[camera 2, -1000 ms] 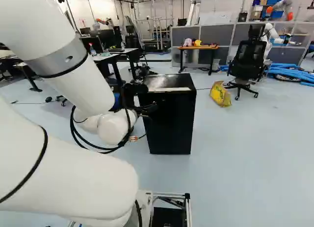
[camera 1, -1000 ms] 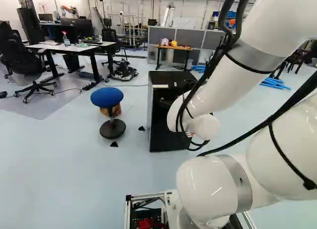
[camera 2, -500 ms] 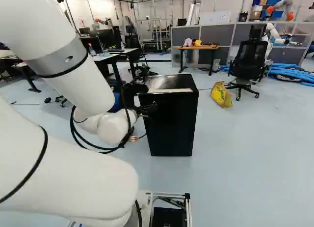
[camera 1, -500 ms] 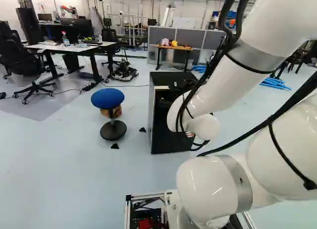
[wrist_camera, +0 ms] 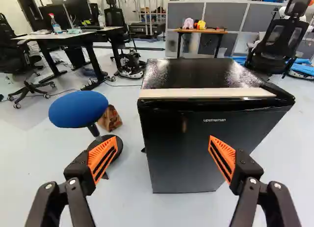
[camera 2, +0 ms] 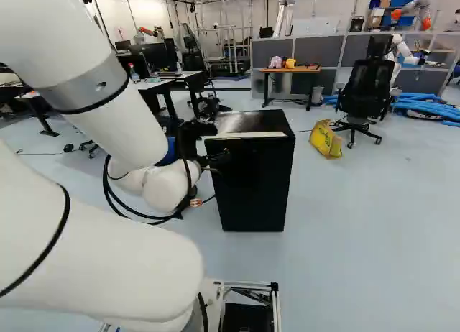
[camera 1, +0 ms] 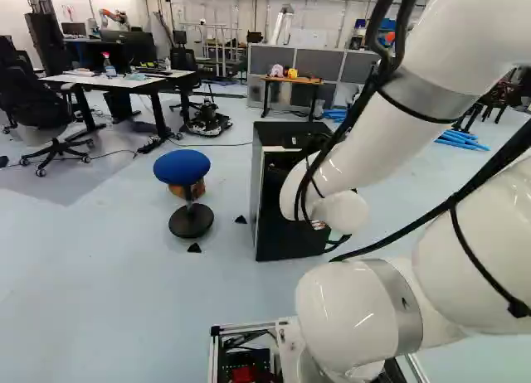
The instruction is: Grab a drink from the fridge
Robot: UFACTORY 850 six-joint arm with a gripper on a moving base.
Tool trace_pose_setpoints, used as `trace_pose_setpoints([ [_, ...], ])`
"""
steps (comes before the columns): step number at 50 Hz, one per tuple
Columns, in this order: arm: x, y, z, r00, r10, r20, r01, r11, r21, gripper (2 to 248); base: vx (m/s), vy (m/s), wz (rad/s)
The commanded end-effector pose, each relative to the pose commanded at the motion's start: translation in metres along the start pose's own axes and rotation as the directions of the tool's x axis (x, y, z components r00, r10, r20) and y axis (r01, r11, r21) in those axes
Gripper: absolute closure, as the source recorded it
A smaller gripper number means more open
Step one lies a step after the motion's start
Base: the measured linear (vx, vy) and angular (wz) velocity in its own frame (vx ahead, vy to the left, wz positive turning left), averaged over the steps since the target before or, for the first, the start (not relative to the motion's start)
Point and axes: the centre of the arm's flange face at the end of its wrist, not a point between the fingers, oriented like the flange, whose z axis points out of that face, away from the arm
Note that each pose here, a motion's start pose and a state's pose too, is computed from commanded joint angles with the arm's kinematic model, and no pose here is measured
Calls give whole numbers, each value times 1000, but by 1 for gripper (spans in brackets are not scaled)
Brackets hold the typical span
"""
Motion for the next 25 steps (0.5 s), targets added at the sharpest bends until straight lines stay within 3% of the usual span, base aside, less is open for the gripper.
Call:
trace_pose_setpoints([
  [25,0,0,0,1000,0,0,0,1000,0,3,31,25,-6],
])
